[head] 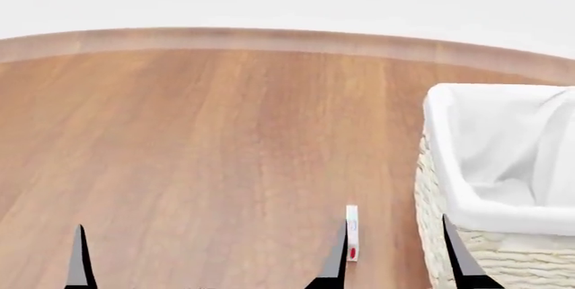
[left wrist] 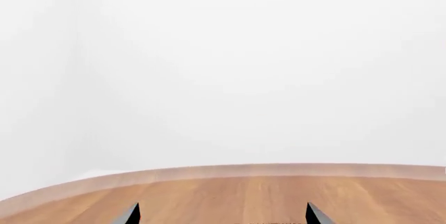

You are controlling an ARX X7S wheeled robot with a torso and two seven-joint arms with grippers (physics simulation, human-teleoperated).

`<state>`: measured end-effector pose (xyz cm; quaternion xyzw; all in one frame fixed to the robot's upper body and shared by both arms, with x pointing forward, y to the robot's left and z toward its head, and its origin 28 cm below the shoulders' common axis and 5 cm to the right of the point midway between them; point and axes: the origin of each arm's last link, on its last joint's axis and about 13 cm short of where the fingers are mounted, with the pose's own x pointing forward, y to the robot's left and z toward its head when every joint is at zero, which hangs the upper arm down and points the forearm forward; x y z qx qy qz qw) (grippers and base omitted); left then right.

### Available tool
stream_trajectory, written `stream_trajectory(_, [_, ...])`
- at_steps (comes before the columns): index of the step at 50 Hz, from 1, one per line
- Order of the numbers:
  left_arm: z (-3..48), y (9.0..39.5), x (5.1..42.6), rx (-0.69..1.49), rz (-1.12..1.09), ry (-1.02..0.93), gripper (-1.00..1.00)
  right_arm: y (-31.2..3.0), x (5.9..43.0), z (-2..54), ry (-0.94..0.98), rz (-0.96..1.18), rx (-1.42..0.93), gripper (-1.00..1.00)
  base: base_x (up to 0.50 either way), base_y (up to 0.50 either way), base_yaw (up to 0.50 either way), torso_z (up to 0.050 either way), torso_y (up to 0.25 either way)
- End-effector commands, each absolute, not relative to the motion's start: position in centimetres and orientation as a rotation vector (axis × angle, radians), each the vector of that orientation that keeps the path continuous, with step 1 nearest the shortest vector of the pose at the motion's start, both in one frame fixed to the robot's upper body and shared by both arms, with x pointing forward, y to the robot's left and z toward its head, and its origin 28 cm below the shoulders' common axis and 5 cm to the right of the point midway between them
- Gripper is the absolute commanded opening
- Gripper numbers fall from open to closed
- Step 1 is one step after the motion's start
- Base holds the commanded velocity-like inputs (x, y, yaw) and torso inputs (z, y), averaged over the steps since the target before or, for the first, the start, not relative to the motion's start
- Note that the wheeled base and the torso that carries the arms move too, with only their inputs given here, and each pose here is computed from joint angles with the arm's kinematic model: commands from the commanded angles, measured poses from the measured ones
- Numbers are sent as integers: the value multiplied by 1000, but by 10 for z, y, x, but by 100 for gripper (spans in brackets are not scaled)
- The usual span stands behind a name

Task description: Pick up the ketchup, and put it in the basket.

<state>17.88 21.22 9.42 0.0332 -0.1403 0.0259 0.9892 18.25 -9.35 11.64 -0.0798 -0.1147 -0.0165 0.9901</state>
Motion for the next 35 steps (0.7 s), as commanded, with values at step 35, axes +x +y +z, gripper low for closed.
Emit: stream_trajectory(35, [109, 249, 152, 62, 25, -253, 100, -91, 182, 112, -237, 3, -143, 100, 0, 0, 143, 0, 0])
